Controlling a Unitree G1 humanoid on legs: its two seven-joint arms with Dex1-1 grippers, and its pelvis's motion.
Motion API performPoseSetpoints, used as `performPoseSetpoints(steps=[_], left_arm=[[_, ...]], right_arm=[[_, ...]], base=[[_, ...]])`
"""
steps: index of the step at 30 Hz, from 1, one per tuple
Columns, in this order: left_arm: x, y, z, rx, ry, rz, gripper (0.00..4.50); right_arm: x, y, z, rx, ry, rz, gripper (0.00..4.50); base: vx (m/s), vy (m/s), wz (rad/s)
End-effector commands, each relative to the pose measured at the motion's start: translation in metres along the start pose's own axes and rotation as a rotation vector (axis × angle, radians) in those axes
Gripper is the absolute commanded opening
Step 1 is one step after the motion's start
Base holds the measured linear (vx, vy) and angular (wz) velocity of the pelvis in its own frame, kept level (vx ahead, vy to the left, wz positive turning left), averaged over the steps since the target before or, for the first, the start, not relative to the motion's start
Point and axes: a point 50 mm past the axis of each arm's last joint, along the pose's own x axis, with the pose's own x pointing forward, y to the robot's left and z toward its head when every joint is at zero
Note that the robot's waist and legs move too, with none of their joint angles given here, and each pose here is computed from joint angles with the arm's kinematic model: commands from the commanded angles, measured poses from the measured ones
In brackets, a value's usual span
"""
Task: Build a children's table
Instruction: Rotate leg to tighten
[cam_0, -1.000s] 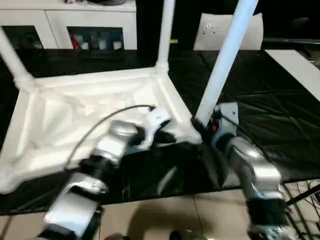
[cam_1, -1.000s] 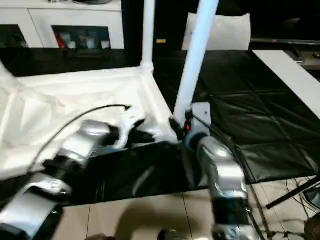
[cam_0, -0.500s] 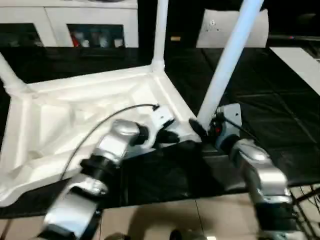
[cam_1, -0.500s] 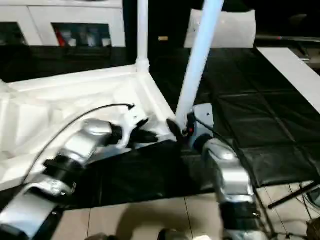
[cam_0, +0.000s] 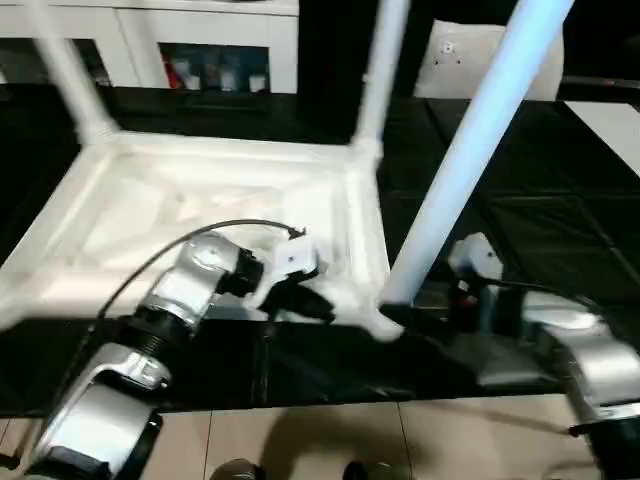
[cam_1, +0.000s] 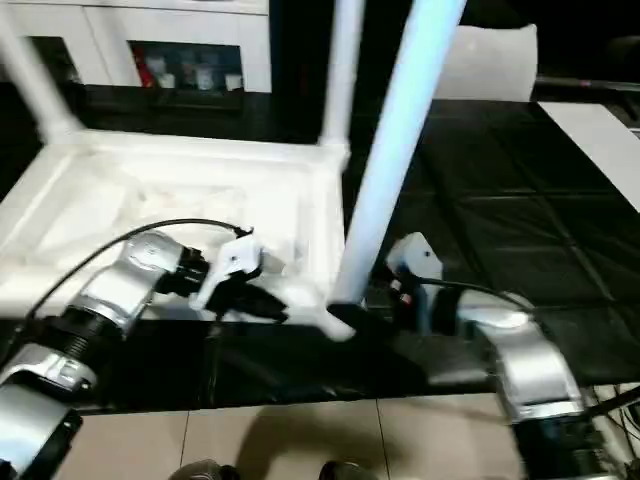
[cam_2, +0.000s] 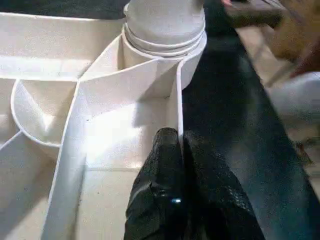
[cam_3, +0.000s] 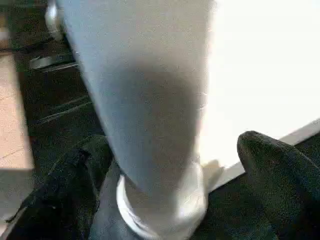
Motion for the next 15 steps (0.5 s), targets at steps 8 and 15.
performPoseSetpoints(steps=[8, 15], left_arm=[[0.0040, -0.0043, 0.0050, 0.073, 0.045, -0.158, 0.00], [0.0066, -0.0067, 0.0064, 0.092, 0.050, -0.196, 0.00]], right_arm=[[-0.0021, 0.0049, 0.0045, -0.014, 0.026, 0.191, 3.42], [0.0035, 0.0080, 0.0040, 0.006, 0.021, 0.258, 2.83]], base=[[0.000, 0.000, 0.00], [0.000, 0.000, 0.00]])
